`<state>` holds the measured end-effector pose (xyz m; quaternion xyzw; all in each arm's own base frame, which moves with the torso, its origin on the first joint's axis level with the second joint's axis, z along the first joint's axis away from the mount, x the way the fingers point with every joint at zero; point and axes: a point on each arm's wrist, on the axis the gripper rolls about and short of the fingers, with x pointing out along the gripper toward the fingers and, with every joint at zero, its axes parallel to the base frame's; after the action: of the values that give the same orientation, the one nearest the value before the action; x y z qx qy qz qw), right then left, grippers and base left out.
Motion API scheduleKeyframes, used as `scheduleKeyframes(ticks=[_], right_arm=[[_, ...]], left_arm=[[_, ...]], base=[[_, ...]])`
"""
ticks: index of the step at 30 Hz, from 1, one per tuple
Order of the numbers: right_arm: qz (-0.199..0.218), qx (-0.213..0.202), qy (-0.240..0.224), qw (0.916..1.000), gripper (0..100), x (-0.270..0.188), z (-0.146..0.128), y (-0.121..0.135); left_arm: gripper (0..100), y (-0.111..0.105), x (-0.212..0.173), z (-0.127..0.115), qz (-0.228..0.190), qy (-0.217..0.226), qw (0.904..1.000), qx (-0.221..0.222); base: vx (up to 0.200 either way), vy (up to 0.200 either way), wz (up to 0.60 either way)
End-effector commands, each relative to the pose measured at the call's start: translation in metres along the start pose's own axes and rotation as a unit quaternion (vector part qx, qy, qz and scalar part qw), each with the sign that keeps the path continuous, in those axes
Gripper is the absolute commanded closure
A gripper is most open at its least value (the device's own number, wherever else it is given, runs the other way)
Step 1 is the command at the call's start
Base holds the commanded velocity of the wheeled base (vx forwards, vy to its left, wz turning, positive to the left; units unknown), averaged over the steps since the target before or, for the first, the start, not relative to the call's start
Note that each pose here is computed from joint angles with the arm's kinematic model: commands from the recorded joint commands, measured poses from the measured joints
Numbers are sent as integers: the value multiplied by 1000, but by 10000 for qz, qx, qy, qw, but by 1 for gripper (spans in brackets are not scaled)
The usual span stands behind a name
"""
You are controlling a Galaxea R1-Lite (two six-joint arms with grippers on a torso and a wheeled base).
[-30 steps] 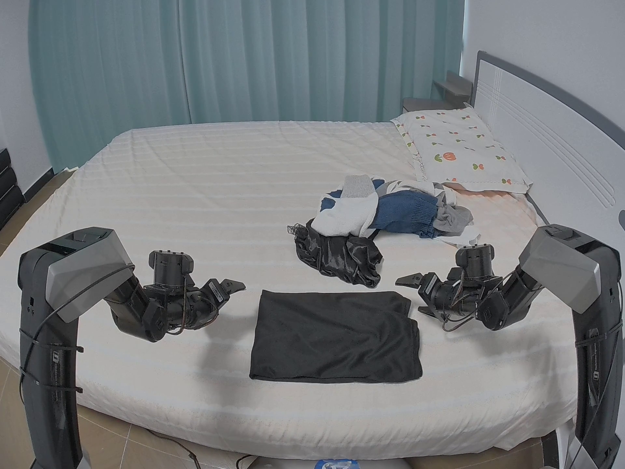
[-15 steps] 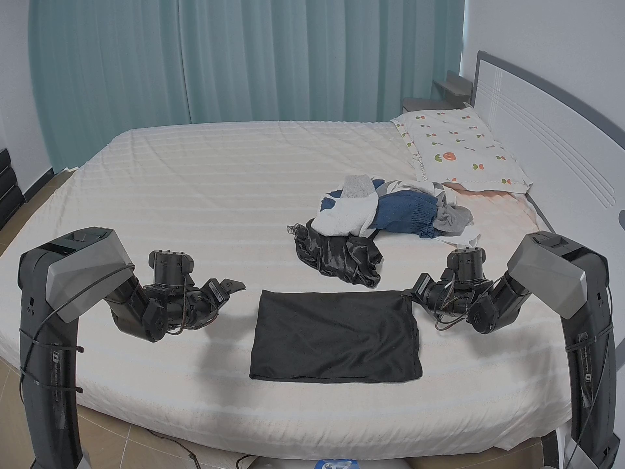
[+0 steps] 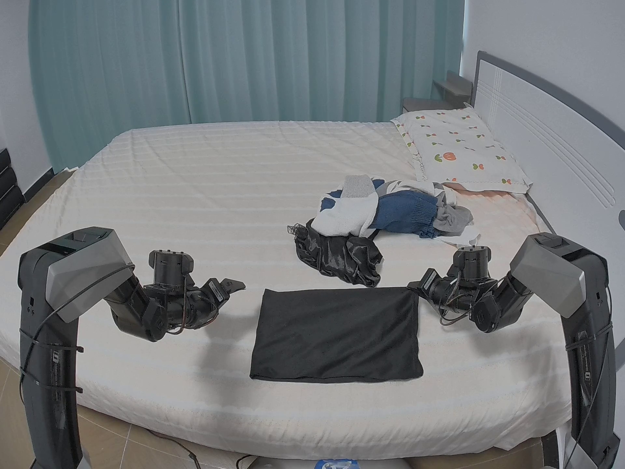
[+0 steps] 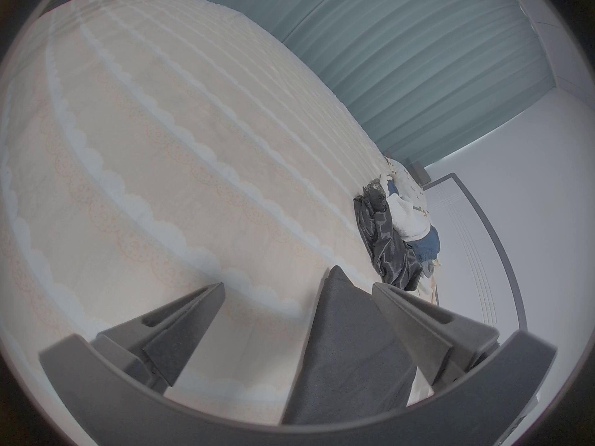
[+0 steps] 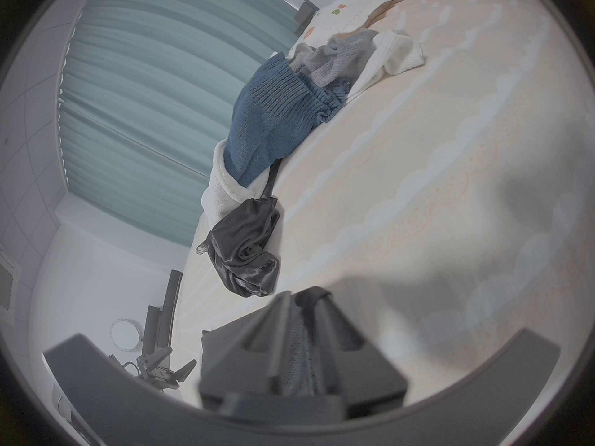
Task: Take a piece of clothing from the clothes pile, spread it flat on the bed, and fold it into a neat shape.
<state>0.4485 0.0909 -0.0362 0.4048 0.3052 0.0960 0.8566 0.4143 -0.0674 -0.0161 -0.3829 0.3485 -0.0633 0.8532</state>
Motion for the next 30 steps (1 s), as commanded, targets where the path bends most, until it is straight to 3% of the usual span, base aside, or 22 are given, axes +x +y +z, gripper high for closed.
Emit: scheduleKeyframes(ticks=[1, 7, 12, 17, 30], right_arm=[[26, -49, -13, 10000, 0, 0, -4, -3], [61, -248, -82, 9996, 0, -31, 5, 4], [-141, -786, 595, 9950, 0, -73, -18, -10], [-27, -1232, 1156, 9856, 0, -104, -52, -20], [75, -1519, 1604, 9753, 0, -104, -91, -15]], left_arm=[[0, 0, 0, 0, 0, -1, 10000, 0], [0, 0, 0, 0, 0, -1, 10000, 0], [0, 0, 0, 0, 0, -1, 10000, 0], [0, 0, 0, 0, 5, 4, 10000, -2], [0, 1, 0, 0, 9, -1, 10000, -6]], base=[[0, 0, 0], [0, 0, 0], [0, 0, 0], [0, 0, 0], [0, 0, 0]])
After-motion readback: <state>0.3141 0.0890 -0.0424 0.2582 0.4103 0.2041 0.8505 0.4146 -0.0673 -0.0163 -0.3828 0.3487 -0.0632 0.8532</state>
